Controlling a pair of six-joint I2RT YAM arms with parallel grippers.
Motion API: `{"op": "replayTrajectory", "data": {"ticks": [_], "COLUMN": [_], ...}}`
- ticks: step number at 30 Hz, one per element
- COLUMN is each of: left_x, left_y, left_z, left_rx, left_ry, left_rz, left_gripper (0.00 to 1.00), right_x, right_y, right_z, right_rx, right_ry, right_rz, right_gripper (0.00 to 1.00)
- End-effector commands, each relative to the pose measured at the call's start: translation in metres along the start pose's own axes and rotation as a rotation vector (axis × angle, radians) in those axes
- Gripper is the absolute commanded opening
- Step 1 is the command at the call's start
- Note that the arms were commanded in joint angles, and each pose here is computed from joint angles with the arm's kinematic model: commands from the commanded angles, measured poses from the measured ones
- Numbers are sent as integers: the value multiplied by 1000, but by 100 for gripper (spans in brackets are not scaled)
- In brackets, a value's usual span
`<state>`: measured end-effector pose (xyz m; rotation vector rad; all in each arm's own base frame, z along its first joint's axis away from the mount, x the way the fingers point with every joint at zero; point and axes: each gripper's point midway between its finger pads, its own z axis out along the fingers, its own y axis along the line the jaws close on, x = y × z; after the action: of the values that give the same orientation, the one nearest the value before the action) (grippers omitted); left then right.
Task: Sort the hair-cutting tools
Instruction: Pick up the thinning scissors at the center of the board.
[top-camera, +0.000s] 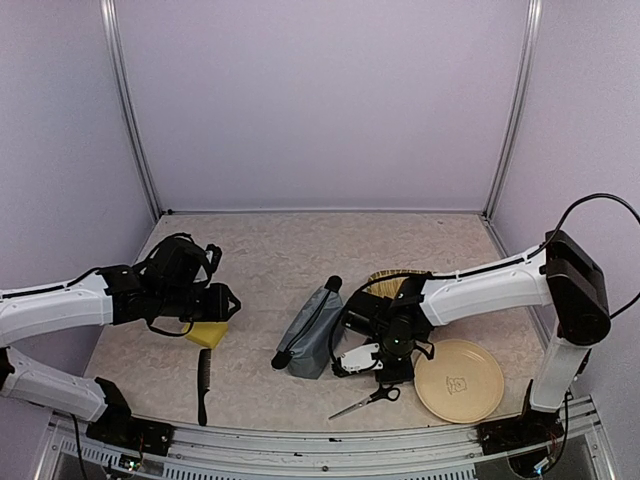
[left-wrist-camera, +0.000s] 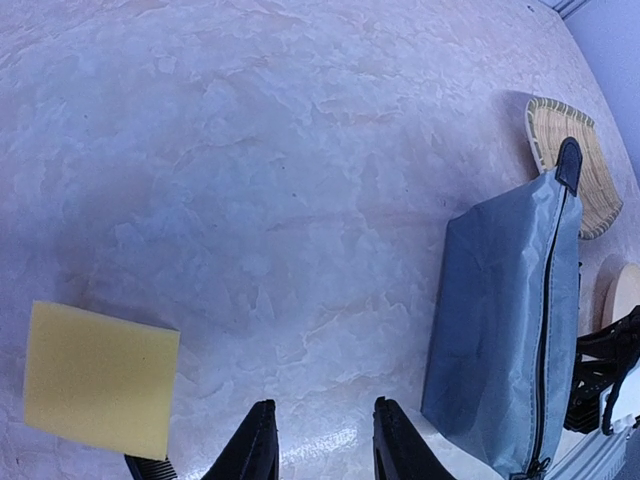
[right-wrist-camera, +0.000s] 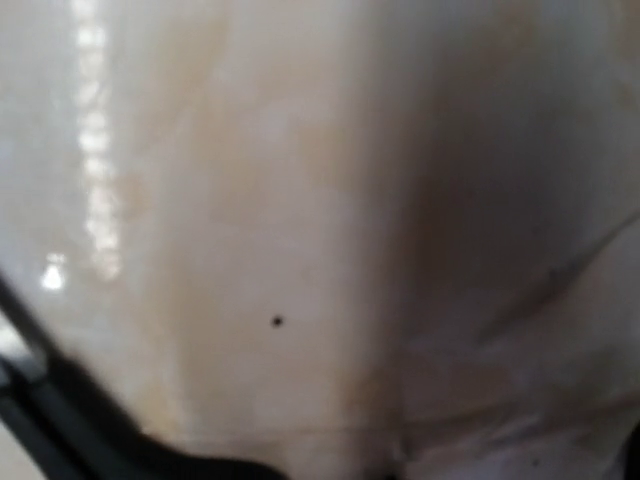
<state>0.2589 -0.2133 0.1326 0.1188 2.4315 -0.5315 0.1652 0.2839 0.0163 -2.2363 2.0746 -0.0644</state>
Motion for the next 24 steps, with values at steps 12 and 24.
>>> {"op": "replayTrajectory", "data": {"ticks": [12, 24], "left_x": [1, -8], "left_y": [-1, -28], "left_z": [-1, -12], "left_rx": [8, 130], "left_ry": [-4, -37], "left_rz": [-6, 2], "left_gripper": [33, 33], "right_x": [3, -17], "right_y": [37, 5], "right_z": [26, -33], "right_rx": [-263, -141], "right_ry": [-62, -217], "right_rz": [-20, 24], "right_gripper": [7, 0]}}
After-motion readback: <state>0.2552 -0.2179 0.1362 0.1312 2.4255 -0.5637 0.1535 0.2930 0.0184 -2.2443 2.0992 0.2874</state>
